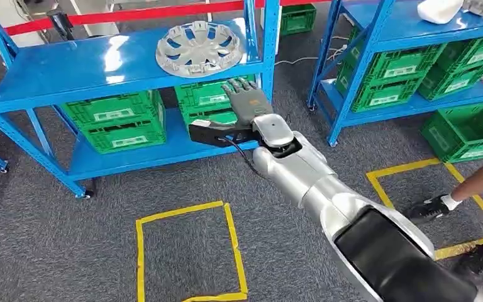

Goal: Take the parts from the cabinet and place them on the table.

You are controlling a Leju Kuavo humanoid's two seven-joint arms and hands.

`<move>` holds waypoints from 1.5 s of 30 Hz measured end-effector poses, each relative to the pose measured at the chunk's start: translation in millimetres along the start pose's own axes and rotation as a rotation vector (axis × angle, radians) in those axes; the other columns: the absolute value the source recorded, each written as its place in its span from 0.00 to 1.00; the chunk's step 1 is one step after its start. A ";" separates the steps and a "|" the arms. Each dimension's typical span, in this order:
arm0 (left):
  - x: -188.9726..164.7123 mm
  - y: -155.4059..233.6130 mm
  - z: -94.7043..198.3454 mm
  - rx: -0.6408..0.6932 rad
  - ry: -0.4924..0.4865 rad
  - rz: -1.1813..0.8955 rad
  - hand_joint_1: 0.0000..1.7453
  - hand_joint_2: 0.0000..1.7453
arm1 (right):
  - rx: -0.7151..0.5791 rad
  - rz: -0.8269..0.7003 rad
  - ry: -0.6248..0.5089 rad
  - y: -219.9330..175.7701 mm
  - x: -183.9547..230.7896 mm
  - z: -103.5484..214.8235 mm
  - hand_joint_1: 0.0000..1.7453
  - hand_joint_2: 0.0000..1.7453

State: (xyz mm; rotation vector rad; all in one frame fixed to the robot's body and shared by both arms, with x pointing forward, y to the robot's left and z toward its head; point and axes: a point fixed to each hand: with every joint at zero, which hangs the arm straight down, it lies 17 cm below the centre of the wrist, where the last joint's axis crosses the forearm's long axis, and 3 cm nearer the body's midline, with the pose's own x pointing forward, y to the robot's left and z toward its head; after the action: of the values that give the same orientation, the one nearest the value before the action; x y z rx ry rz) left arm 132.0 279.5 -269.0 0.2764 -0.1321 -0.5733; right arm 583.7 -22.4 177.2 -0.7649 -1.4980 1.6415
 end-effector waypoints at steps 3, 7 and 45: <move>0.1 -0.5 0.1 -0.003 0.001 -0.002 0.00 0.00 | 0.006 0.001 -0.003 4.0 1.3 0.8 0.00 0.00; -2.7 -1.9 0.1 -0.006 0.007 -0.004 0.00 0.00 | 0.010 0.002 -0.006 6.4 2.3 1.2 0.00 0.00; -4.1 -3.5 0.3 -0.008 0.011 -0.013 0.00 0.00 | 0.029 0.013 -0.013 16.9 1.1 4.2 0.00 0.00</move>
State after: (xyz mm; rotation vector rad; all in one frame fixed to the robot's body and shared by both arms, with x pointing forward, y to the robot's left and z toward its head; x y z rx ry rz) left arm 126.7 278.9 -269.9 0.2731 -0.1171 -0.5851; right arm 577.2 -23.8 161.1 -0.7514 -1.4782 1.6767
